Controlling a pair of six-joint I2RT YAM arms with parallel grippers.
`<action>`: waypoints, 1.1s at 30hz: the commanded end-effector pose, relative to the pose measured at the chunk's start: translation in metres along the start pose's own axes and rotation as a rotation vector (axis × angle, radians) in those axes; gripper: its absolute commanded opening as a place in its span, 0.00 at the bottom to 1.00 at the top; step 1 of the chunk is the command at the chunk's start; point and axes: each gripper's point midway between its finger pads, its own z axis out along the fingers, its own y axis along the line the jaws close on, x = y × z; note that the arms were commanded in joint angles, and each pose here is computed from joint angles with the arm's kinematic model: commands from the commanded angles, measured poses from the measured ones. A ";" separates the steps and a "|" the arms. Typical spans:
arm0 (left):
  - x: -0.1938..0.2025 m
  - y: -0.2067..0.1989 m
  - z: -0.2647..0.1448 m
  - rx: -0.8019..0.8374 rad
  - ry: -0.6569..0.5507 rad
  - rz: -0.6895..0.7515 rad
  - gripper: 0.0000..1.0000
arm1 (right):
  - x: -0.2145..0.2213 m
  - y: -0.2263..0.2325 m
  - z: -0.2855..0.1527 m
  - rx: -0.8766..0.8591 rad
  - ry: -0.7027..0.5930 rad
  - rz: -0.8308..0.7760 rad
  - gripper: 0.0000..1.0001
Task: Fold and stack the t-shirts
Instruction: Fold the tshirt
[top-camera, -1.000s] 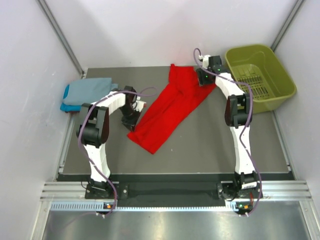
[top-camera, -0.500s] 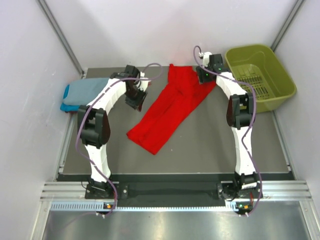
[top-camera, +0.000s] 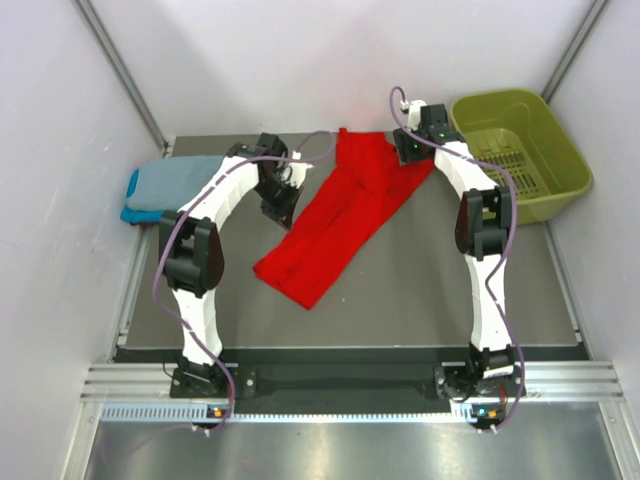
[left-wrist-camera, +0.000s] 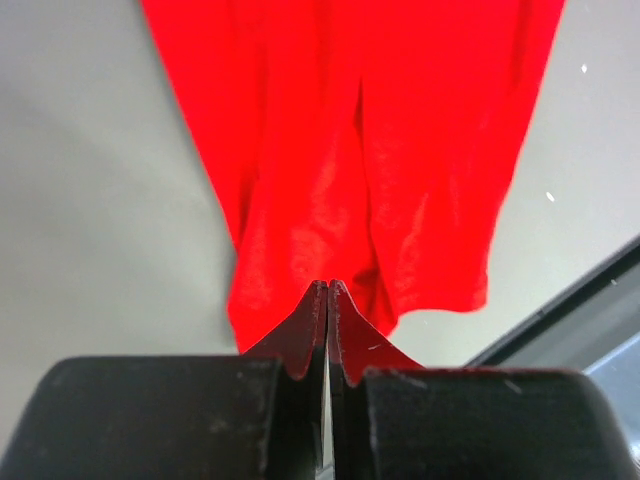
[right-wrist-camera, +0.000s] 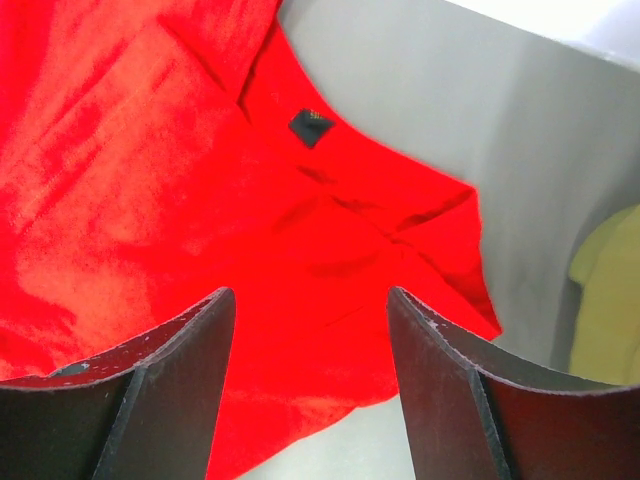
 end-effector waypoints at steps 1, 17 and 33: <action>0.012 -0.009 0.004 0.063 0.058 -0.005 0.00 | -0.002 0.009 -0.010 -0.012 0.002 0.020 0.63; 0.043 0.020 0.095 0.066 0.154 -0.087 0.00 | 0.013 0.008 0.004 -0.008 0.057 0.022 0.64; 0.061 0.017 0.097 0.066 0.186 -0.118 0.00 | 0.030 0.070 -0.011 -0.237 0.162 0.314 0.64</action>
